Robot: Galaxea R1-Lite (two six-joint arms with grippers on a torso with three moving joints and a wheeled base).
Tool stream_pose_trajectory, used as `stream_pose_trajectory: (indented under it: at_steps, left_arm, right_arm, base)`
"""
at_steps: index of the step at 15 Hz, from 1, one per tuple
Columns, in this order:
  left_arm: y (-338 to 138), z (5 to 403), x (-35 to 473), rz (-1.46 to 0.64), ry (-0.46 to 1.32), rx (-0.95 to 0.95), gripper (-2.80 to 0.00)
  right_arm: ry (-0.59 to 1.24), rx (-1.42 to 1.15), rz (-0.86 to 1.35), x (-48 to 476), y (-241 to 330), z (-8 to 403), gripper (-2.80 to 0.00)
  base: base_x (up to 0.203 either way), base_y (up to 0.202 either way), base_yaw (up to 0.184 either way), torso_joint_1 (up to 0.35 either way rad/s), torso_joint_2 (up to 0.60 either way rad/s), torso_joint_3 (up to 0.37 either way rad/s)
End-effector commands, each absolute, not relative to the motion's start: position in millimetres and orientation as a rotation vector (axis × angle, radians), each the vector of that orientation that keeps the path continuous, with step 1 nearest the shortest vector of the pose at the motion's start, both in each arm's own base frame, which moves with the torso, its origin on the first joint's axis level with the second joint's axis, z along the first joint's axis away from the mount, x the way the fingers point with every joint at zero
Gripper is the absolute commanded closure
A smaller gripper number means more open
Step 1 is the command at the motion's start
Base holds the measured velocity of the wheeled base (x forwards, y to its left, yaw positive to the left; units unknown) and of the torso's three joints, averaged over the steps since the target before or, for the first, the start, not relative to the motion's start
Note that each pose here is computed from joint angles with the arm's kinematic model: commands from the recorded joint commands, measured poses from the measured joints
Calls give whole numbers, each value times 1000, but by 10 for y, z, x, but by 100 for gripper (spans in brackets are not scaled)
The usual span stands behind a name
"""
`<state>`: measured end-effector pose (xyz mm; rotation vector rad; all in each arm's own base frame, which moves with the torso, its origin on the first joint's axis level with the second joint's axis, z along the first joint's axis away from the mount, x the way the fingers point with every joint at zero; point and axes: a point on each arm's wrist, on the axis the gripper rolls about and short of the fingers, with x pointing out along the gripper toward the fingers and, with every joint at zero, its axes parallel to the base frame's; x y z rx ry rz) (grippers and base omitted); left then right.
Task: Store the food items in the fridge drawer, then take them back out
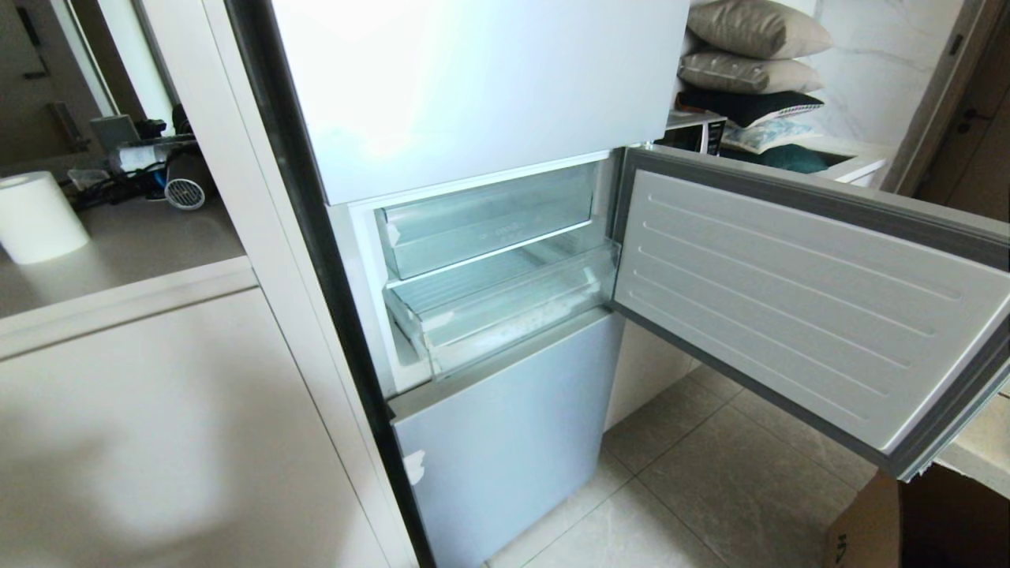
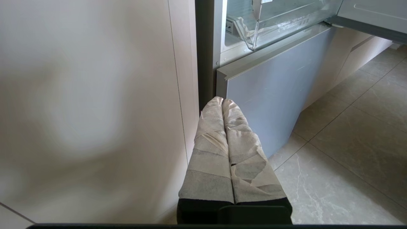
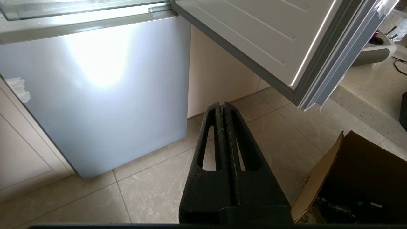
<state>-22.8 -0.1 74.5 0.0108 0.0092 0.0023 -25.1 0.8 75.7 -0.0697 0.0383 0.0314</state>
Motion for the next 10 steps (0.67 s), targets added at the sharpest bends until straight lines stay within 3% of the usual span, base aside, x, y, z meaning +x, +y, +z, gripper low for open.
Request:
stream_pose_trajectory:
  at_steps: [1, 10]
  left_arm:
    - [0, 746, -227, 1, 11, 11, 0]
    - [-1, 777, -233, 2, -6, 87, 0]
  right_arm:
    - [40, -71, 32, -250, 8, 756, 0]
    - [40, -68, 32, -250, 8, 756, 0]
  base:
    - [0, 0, 0, 0, 0, 0]
    - [0, 0, 0, 0, 0, 0]
